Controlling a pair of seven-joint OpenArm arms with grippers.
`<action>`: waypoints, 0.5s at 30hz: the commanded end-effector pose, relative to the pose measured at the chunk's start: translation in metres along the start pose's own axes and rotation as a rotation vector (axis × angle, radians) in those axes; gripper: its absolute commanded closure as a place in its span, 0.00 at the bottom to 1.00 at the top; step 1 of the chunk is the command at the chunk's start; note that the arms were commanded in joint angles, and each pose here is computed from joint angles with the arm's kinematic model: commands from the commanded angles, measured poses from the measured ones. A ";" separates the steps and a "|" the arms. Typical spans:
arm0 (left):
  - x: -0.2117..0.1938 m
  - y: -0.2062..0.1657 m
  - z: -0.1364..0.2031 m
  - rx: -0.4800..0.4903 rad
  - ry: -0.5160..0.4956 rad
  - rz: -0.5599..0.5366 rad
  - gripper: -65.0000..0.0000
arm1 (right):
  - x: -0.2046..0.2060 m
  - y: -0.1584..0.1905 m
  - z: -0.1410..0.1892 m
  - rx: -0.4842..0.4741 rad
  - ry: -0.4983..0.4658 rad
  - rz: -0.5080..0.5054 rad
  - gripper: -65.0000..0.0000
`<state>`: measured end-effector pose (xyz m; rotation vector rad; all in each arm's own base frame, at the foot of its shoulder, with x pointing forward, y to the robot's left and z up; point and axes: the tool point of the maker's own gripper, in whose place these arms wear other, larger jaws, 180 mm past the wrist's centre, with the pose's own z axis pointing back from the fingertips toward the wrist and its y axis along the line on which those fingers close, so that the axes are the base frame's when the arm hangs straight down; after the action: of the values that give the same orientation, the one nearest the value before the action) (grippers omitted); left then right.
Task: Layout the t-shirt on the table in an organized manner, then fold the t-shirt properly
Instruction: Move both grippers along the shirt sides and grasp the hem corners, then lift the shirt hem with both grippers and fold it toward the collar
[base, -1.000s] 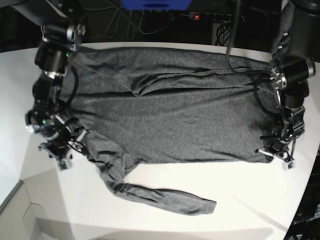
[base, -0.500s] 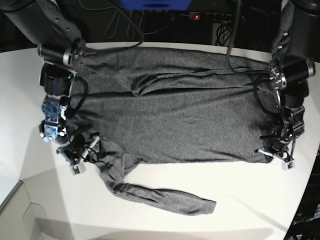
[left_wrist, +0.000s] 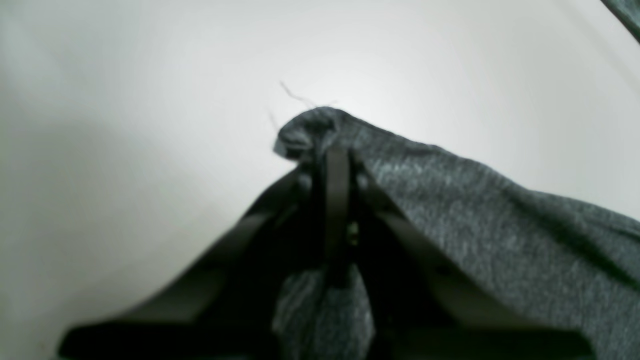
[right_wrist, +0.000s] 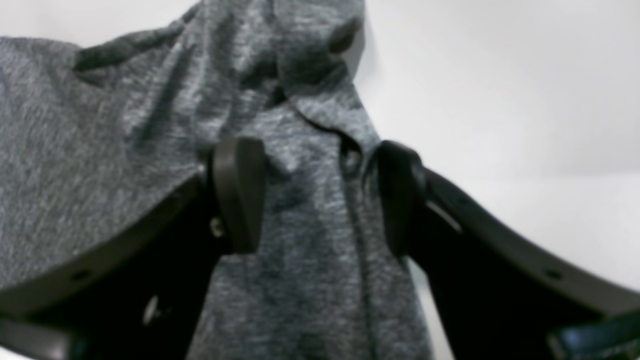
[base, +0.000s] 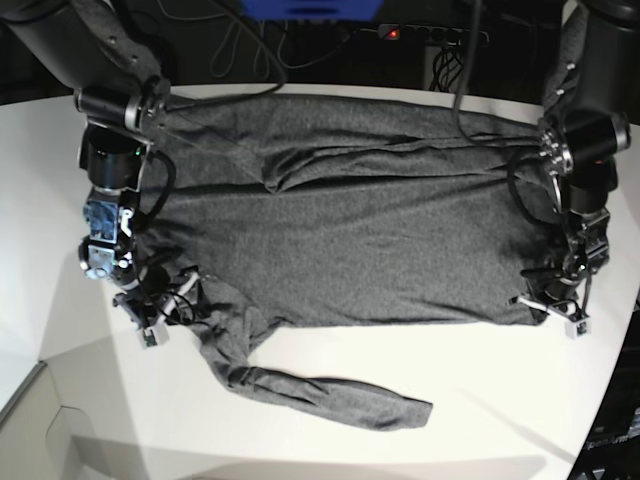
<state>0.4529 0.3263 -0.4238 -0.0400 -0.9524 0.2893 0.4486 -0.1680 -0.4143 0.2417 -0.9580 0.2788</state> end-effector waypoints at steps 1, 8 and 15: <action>0.010 0.005 0.001 0.011 -0.006 -0.010 1.00 | 0.030 -0.008 0.001 -0.009 -0.076 0.011 0.44; 0.009 0.006 0.001 0.011 -0.004 -0.010 1.00 | 0.008 -0.026 -0.005 -0.051 -0.001 -0.055 0.70; 0.009 0.005 0.001 0.010 -0.004 -0.009 1.00 | 0.017 -0.029 -0.004 -0.063 -0.021 -0.046 1.00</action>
<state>0.4515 0.3263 -0.4250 -0.0409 -0.9535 0.2882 0.4575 -0.1870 -0.4223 0.2230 -0.9344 0.1979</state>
